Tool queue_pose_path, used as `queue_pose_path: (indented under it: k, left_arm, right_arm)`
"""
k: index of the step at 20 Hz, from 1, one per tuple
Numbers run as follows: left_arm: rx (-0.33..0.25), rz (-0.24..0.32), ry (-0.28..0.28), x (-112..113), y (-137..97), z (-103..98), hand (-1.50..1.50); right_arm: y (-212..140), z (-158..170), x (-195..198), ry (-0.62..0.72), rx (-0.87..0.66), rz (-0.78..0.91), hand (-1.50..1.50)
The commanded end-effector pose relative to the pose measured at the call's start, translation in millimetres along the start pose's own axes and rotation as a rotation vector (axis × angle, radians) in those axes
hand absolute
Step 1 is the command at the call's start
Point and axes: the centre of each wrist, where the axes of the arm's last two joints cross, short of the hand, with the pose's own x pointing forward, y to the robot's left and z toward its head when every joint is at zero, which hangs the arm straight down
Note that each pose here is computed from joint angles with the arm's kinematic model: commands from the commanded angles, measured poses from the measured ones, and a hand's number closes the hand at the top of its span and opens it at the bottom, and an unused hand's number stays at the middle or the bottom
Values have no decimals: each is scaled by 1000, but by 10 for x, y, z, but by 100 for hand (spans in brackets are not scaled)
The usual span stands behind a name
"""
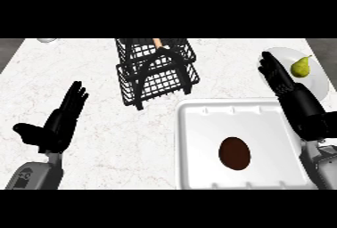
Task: Pick the cupcake from the tray and place it in the tiered basket
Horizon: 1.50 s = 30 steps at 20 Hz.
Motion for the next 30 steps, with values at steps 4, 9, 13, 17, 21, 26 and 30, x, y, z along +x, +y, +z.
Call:
queue_pose_path:
  k: [4, 9, 13, 17, 21, 26, 30]
  left_arm:
    - [95, -103, -83, 115, -172, -67, 0]
    - [73, -118, -57, 143, -389, -32, 0]
    - [79, -118, -57, 120, -573, -1, 0]
    - [93, -137, -53, 263, -652, -25, 0]
    - [103, -143, -60, 284, -674, 8, 0]
    - [117, -151, -41, 205, -565, 41, 0]
    - [100, -163, -63, 295, -669, 59, 0]
  right_arm:
    - [-380, 294, -42, -201, -248, -327, 150]
    - [-460, 732, -720, 7, -550, -560, -150]
    - [-208, 895, -771, -187, -250, -888, -150]
    - [-635, 1579, -685, -264, -127, -727, -150]
    - [-1131, 1757, -352, -135, -32, -362, -150]
    - [-1354, 1646, 352, -28, 150, 138, -150]
    - [-1194, 1534, 823, 26, 191, 445, -150]
